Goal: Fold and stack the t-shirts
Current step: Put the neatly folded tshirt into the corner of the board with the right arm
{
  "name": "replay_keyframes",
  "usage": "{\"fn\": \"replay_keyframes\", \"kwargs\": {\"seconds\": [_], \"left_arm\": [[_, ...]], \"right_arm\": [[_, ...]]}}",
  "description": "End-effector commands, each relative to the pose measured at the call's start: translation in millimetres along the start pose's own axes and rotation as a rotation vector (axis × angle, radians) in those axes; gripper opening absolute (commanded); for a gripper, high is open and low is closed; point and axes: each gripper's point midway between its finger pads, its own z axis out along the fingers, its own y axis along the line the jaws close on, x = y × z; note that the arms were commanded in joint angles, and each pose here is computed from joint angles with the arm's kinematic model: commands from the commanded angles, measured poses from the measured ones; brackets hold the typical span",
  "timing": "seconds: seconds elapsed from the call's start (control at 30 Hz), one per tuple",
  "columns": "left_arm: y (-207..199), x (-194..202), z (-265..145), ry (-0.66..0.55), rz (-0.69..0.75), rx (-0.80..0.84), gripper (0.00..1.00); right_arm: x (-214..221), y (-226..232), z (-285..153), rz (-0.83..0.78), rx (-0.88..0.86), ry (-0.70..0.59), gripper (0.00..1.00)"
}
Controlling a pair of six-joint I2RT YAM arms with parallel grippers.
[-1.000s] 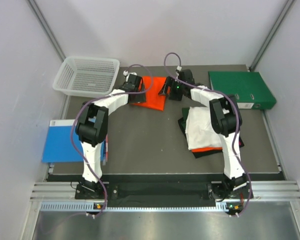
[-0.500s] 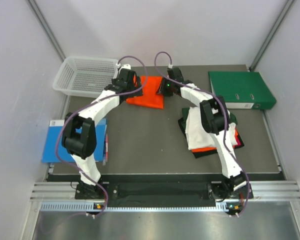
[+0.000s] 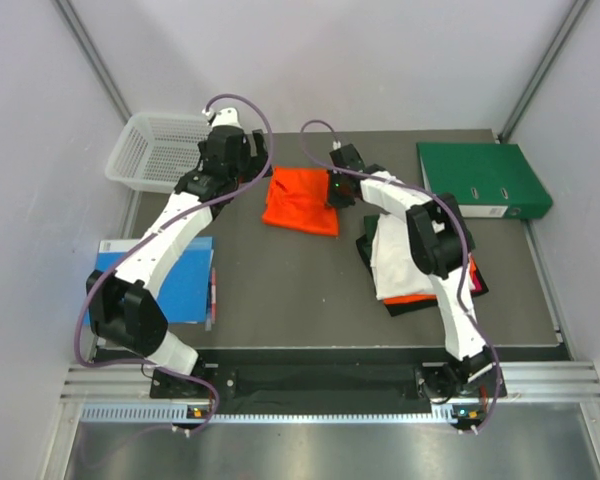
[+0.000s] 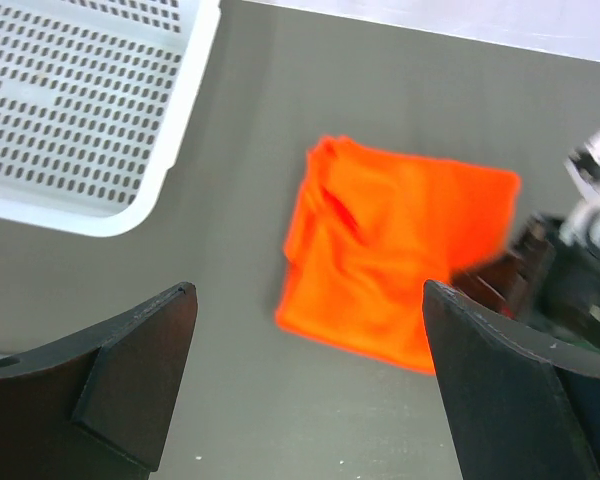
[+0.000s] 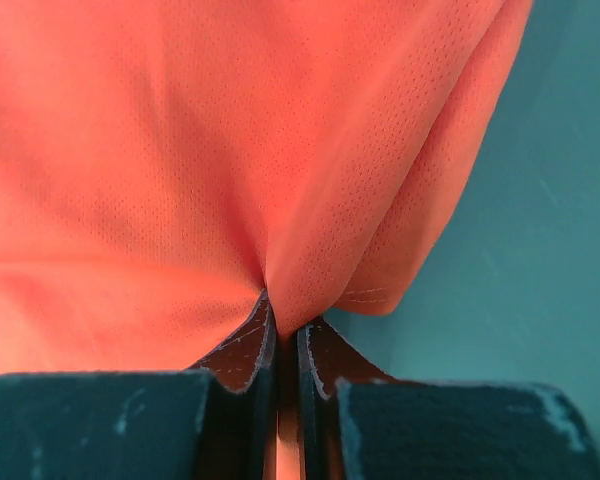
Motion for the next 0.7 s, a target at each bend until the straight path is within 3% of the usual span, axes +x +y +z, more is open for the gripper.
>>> {"fn": "replay_keyframes", "kwargs": {"seconds": [0.0,0.33,0.67], "left_arm": [[17.4,-2.6,-11.8,-0.015,0.004,-0.045,0.99],[24.1,13.2,-9.9,0.018,0.001,-0.050,0.99],[24.8,33.5,1.5,0.067,0.001,-0.047,0.99]], "right_arm": [[14.3,-26.1,-52.1,-0.130,0.117,0.041,0.00],[-30.5,1.1,-144.7,-0.229,0.055,-0.093,0.00],[-25.8,-10.6,-212.0,-0.244,0.086,-0.124,0.00]]}}
